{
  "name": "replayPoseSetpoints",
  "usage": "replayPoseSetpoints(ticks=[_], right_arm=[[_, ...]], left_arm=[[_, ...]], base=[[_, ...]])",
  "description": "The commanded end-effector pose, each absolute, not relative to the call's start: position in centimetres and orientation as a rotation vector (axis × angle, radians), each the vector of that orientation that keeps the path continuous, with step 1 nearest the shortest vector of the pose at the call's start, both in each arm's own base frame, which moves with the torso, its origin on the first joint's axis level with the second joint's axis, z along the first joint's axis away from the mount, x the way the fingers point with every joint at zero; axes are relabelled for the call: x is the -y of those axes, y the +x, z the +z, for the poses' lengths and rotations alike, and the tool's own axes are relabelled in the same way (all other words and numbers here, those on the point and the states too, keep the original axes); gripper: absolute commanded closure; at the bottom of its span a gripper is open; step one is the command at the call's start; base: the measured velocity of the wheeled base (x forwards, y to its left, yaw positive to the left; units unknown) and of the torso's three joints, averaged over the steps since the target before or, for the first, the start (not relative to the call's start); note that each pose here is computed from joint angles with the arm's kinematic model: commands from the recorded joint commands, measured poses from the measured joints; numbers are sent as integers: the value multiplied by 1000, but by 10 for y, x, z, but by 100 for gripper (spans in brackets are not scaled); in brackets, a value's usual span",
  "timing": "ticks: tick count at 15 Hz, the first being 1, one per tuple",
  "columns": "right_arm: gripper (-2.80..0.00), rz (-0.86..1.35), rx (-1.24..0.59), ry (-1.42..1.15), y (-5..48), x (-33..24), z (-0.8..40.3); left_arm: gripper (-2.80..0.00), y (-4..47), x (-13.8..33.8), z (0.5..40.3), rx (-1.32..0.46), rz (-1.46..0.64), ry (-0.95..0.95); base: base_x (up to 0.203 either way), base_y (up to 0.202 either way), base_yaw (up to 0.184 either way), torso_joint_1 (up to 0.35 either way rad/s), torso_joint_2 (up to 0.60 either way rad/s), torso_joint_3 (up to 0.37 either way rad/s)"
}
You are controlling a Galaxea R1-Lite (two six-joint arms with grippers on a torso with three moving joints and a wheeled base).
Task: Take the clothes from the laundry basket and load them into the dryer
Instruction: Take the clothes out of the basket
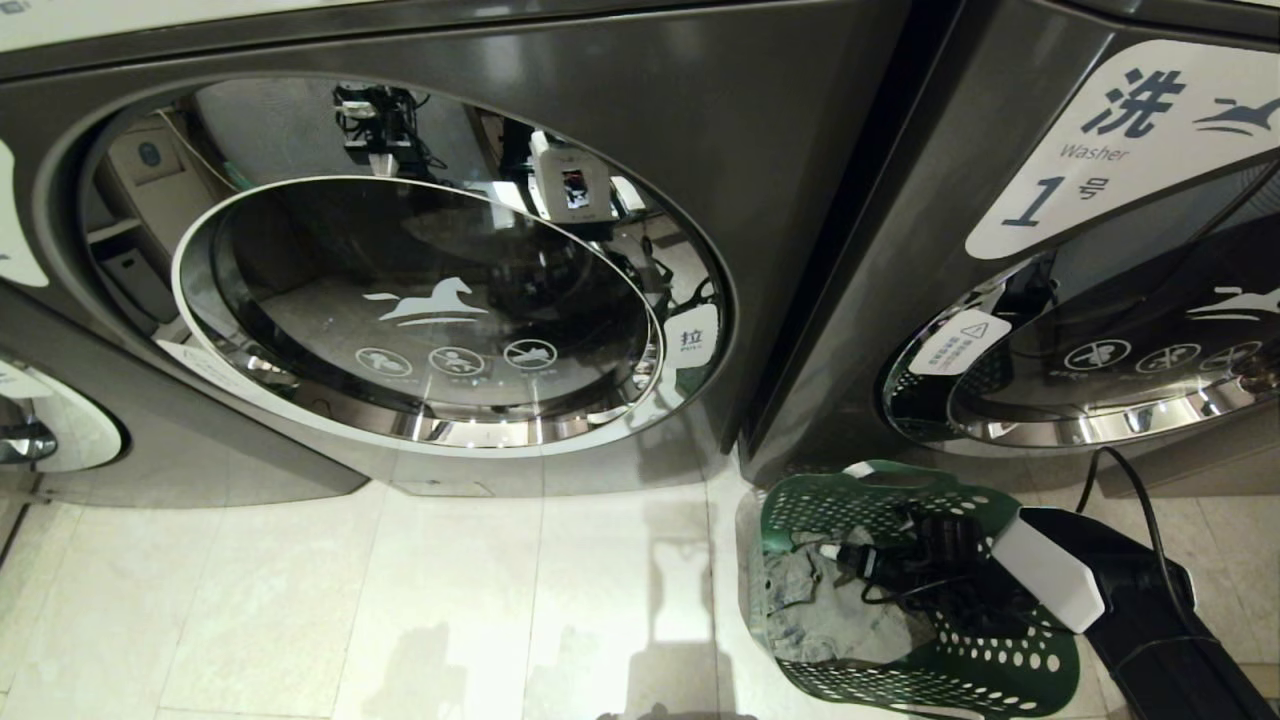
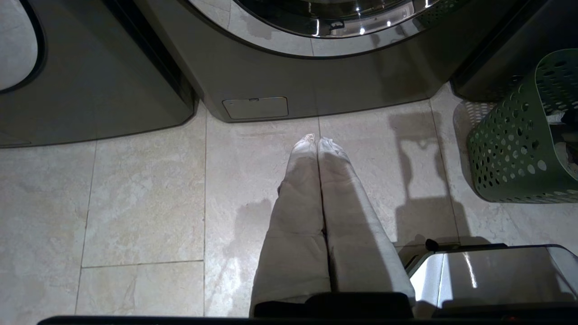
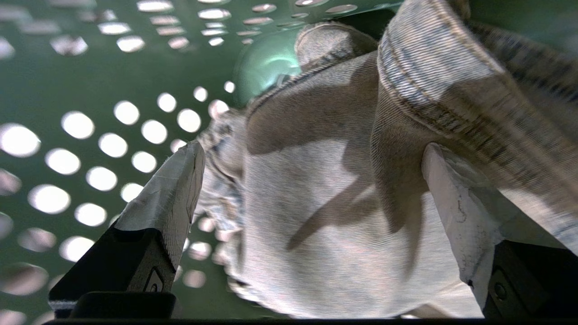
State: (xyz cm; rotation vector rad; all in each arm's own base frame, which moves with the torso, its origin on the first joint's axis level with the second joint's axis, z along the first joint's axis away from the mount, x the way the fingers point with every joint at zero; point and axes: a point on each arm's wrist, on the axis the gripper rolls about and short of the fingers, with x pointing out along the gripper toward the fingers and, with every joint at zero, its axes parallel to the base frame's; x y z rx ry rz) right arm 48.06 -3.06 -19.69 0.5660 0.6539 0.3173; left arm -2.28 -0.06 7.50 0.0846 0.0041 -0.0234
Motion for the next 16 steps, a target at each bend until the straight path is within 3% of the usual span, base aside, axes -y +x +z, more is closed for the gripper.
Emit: replayPoseSetpoints(ticks=[1, 10, 16], right_arm=[[-280, 320, -655, 605, 482, 30, -195], [-280, 445, -628, 693, 485, 25, -186], [-280, 373, -745, 227, 467, 31, -211]], left_arm=[[0, -23, 1, 75, -4, -23, 84], [0, -23, 1, 75, -4, -23, 86], [0, -23, 1, 75, -4, -23, 86]], base=[[0, 0, 0, 0, 0, 0], [0, 0, 0, 0, 0, 0], [0, 0, 0, 0, 0, 0]])
